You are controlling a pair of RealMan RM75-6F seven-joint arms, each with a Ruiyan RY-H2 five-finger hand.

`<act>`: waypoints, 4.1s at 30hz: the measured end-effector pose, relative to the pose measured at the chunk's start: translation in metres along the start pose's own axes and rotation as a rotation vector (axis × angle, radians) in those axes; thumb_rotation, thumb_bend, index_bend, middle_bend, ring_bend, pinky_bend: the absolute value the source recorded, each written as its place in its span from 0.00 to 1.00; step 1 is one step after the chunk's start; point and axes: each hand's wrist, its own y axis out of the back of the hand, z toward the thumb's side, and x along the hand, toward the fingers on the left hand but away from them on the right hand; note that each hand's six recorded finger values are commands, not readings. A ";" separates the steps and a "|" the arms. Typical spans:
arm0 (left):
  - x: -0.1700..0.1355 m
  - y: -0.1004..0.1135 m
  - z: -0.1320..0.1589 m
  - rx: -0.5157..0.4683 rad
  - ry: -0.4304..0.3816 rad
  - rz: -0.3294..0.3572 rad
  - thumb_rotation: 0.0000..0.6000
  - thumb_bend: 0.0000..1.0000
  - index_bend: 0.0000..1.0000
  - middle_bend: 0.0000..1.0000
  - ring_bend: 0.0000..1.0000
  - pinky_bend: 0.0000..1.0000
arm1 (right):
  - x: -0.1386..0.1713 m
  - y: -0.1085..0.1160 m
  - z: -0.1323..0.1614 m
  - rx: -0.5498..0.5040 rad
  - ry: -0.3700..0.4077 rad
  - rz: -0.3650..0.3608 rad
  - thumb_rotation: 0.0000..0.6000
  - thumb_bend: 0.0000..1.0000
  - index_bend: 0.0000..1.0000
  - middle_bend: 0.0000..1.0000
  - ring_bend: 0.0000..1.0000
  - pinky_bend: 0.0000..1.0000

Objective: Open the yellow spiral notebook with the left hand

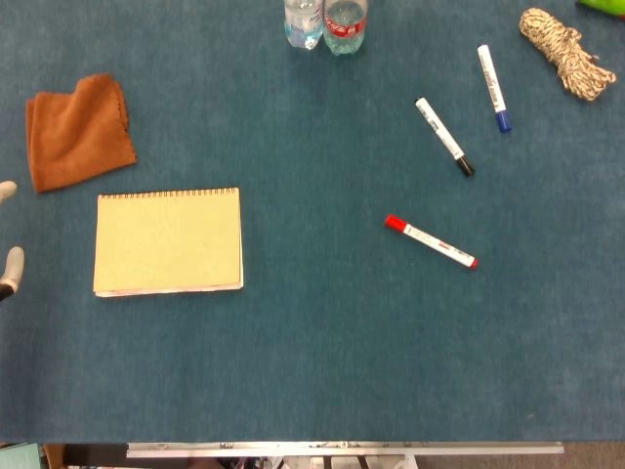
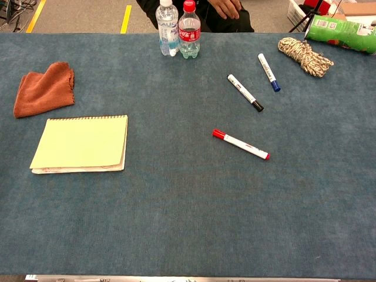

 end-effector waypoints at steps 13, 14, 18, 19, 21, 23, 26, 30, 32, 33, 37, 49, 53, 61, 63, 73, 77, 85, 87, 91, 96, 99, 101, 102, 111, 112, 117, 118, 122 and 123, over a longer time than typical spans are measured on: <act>0.002 -0.001 -0.001 -0.006 -0.011 -0.016 1.00 0.38 0.19 0.09 0.00 0.00 | -0.002 0.006 0.000 0.006 0.004 -0.022 1.00 0.27 0.38 0.30 0.18 0.30; 0.003 -0.002 -0.001 -0.005 -0.016 -0.023 1.00 0.38 0.19 0.10 0.00 0.00 | -0.002 0.007 0.001 0.008 0.005 -0.024 1.00 0.27 0.38 0.30 0.18 0.30; 0.007 -0.007 0.002 -0.010 -0.051 -0.069 1.00 0.38 0.19 0.15 0.04 0.00 | -0.004 0.011 0.003 0.012 0.011 -0.031 1.00 0.27 0.38 0.30 0.18 0.30; 0.009 -0.008 0.004 -0.016 -0.060 -0.081 1.00 0.37 0.19 0.17 0.06 0.00 | -0.004 0.011 0.003 0.013 0.012 -0.032 1.00 0.27 0.38 0.30 0.18 0.30; 0.012 -0.012 0.006 -0.038 -0.081 -0.112 1.00 0.36 0.19 0.21 0.11 0.00 | -0.004 0.011 0.003 0.015 0.011 -0.031 1.00 0.27 0.38 0.30 0.18 0.30; 0.017 -0.015 0.009 -0.061 -0.100 -0.144 1.00 0.35 0.19 0.23 0.13 0.00 | -0.003 0.012 0.003 0.018 0.009 -0.030 1.00 0.27 0.38 0.30 0.18 0.30; 0.027 -0.022 0.016 -0.094 -0.133 -0.199 1.00 0.34 0.19 0.24 0.14 0.00 | -0.003 0.013 0.002 0.019 0.006 -0.031 1.00 0.27 0.38 0.30 0.18 0.30; 0.043 -0.032 0.025 -0.122 -0.173 -0.268 0.97 0.33 0.22 0.24 0.14 0.00 | -0.003 0.014 0.003 0.018 0.004 -0.034 1.00 0.27 0.38 0.30 0.18 0.30; 0.049 -0.037 0.029 -0.126 -0.183 -0.299 0.81 0.32 0.23 0.24 0.14 0.00 | -0.003 0.014 0.002 0.020 0.003 -0.033 1.00 0.27 0.38 0.30 0.18 0.30; 0.053 -0.041 0.032 -0.127 -0.188 -0.321 0.67 0.31 0.23 0.23 0.14 0.00 | -0.003 0.014 0.002 0.021 0.002 -0.032 1.00 0.27 0.38 0.30 0.18 0.30; 0.066 -0.053 0.044 -0.125 -0.208 -0.395 0.28 0.28 0.23 0.21 0.13 0.00 | -0.003 0.013 0.002 0.022 0.001 -0.031 1.00 0.27 0.38 0.30 0.18 0.30; 0.101 -0.080 0.096 -0.105 -0.281 -0.475 0.03 0.25 0.23 0.19 0.01 0.00 | -0.005 0.009 -0.002 0.024 -0.011 -0.017 1.00 0.27 0.38 0.30 0.18 0.30; 0.108 -0.090 0.109 -0.096 -0.299 -0.486 0.03 0.25 0.23 0.19 0.00 0.00 | -0.005 0.008 -0.004 0.024 -0.018 -0.013 1.00 0.27 0.38 0.30 0.18 0.30; 0.123 -0.113 0.123 -0.029 -0.307 -0.516 0.03 0.25 0.23 0.22 0.00 0.00 | -0.005 0.009 -0.010 0.024 -0.033 -0.016 1.00 0.27 0.38 0.30 0.18 0.30; 0.127 -0.118 0.123 -0.012 -0.300 -0.523 0.03 0.25 0.23 0.23 0.00 0.00 | -0.004 0.009 -0.011 0.024 -0.037 -0.016 1.00 0.27 0.38 0.30 0.18 0.30; 0.129 -0.135 0.124 0.020 -0.279 -0.568 0.03 0.25 0.23 0.23 0.00 0.00 | -0.002 0.009 -0.015 0.021 -0.047 -0.016 1.00 0.27 0.38 0.30 0.18 0.30; 0.129 -0.139 0.127 0.026 -0.284 -0.575 0.04 0.25 0.23 0.23 0.00 0.00 | -0.001 0.009 -0.016 0.021 -0.049 -0.019 1.00 0.27 0.38 0.30 0.18 0.30; 0.123 -0.139 0.133 0.007 -0.293 -0.601 0.04 0.25 0.23 0.27 0.00 0.00 | 0.002 0.009 -0.020 0.019 -0.059 -0.020 1.00 0.27 0.38 0.30 0.18 0.30; 0.119 -0.138 0.135 -0.003 -0.300 -0.615 0.03 0.25 0.23 0.27 0.00 0.00 | 0.003 0.009 -0.020 0.019 -0.058 -0.020 1.00 0.27 0.38 0.30 0.18 0.30; 0.107 -0.134 0.138 -0.017 -0.320 -0.640 0.05 0.25 0.23 0.27 0.00 0.00 | 0.003 0.009 -0.020 0.016 -0.057 -0.023 1.00 0.27 0.38 0.30 0.18 0.30; 0.082 -0.130 0.138 -0.017 -0.355 -0.681 0.05 0.25 0.23 0.29 0.00 0.00 | 0.004 0.009 -0.020 0.014 -0.053 -0.025 1.00 0.27 0.38 0.30 0.18 0.30; 0.067 -0.125 0.137 -0.022 -0.370 -0.701 0.07 0.25 0.23 0.30 0.00 0.00 | 0.004 0.010 -0.019 0.012 -0.048 -0.030 1.00 0.27 0.38 0.30 0.18 0.30; 0.060 -0.120 0.136 -0.029 -0.378 -0.698 0.16 0.25 0.23 0.30 0.00 0.00 | 0.004 0.010 -0.019 0.011 -0.046 -0.032 1.00 0.27 0.38 0.30 0.18 0.30; 0.057 -0.116 0.135 -0.035 -0.383 -0.688 0.41 0.25 0.21 0.28 0.00 0.00 | 0.004 0.010 -0.019 0.011 -0.045 -0.032 1.00 0.27 0.38 0.30 0.18 0.30; 0.038 -0.081 0.102 0.037 -0.419 -0.499 1.00 0.26 0.01 0.10 0.00 0.00 | -0.001 0.006 -0.014 0.010 -0.027 -0.018 1.00 0.27 0.38 0.30 0.18 0.30; 0.035 -0.079 0.095 0.050 -0.412 -0.487 1.00 0.26 0.00 0.08 0.00 0.00 | -0.002 0.005 -0.012 0.009 -0.022 -0.017 1.00 0.27 0.38 0.30 0.18 0.30; 0.025 -0.082 0.061 0.132 -0.371 -0.479 1.00 0.26 0.00 0.02 0.00 0.00 | -0.005 0.003 -0.004 0.010 -0.001 -0.011 1.00 0.27 0.38 0.30 0.18 0.30; 0.022 -0.084 0.056 0.147 -0.366 -0.483 1.00 0.26 0.00 0.02 0.00 0.00 | -0.005 0.003 -0.002 0.012 0.003 -0.011 1.00 0.27 0.38 0.30 0.18 0.30; 0.015 -0.094 0.045 0.176 -0.352 -0.497 1.00 0.26 0.00 0.00 0.00 0.00 | -0.005 0.004 0.002 0.015 0.008 -0.013 1.00 0.27 0.38 0.30 0.18 0.30; 0.014 -0.096 0.044 0.178 -0.352 -0.497 1.00 0.26 0.00 0.00 0.00 0.00 | -0.005 0.004 0.002 0.016 0.009 -0.013 1.00 0.27 0.38 0.30 0.18 0.30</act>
